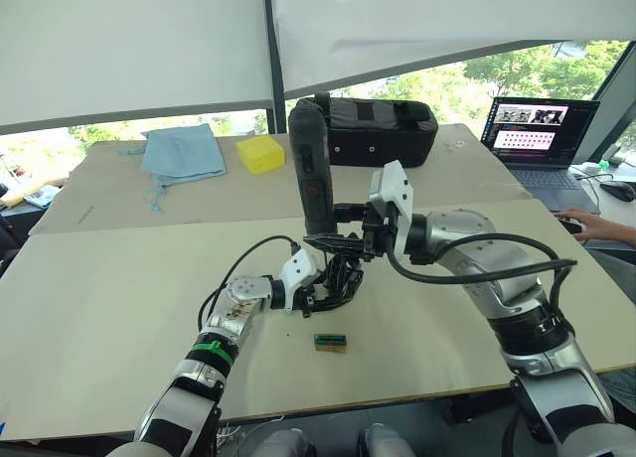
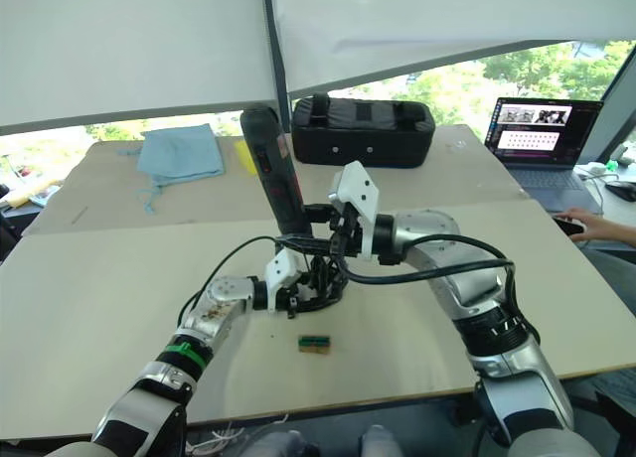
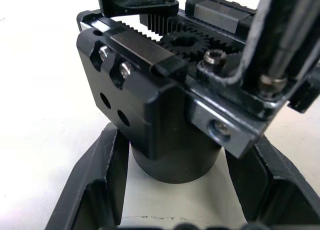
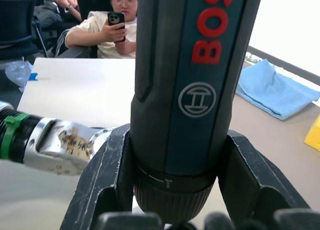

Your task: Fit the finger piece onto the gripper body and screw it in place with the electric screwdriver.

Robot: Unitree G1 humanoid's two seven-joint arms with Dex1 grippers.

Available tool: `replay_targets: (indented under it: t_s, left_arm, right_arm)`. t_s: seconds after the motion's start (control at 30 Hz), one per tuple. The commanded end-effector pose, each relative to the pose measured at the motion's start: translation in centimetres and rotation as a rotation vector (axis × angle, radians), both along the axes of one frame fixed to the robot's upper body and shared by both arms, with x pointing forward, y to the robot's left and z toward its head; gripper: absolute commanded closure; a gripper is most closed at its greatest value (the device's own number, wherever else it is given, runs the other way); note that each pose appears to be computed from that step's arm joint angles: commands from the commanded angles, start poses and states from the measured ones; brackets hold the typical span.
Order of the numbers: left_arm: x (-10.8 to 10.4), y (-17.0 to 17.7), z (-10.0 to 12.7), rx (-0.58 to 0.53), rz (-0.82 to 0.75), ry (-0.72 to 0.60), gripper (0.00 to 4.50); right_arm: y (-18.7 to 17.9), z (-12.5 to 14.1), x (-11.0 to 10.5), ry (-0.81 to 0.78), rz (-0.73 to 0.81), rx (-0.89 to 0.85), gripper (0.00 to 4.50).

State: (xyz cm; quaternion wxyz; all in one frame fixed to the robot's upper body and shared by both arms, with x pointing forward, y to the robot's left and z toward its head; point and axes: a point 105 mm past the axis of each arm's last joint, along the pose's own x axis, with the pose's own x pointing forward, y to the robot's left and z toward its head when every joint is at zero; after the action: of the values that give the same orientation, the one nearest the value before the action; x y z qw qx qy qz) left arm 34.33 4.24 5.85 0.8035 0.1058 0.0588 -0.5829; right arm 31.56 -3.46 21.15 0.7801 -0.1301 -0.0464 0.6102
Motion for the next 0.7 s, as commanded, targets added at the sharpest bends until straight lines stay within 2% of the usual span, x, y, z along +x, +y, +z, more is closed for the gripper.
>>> replay_targets:
  t_s: [0.03, 0.53, 0.63, 0.7]
  left_arm:
    - [0.7, 0.6, 2.2, -0.026, 0.007, -0.080, 2.22]
    - [0.8, 0.6, 2.2, -0.022, 0.003, -0.077, 2.22]
    - [0.9, 0.5, 2.3, -0.024, -0.001, -0.078, 2.22]
    - [0.8, 0.4, 2.3, -0.023, -0.003, -0.078, 2.22]
  right_arm:
    - [-5.9, -9.4, 3.4, 0.231, -0.302, -0.295, 2.58]
    - [-5.8, -8.6, 2.0, 0.186, -0.279, -0.247, 2.58]
    - [-5.5, -6.5, 1.8, 0.112, -0.258, -0.176, 2.58]
    - [-4.7, -3.5, 1.2, 0.026, -0.208, -0.101, 2.58]
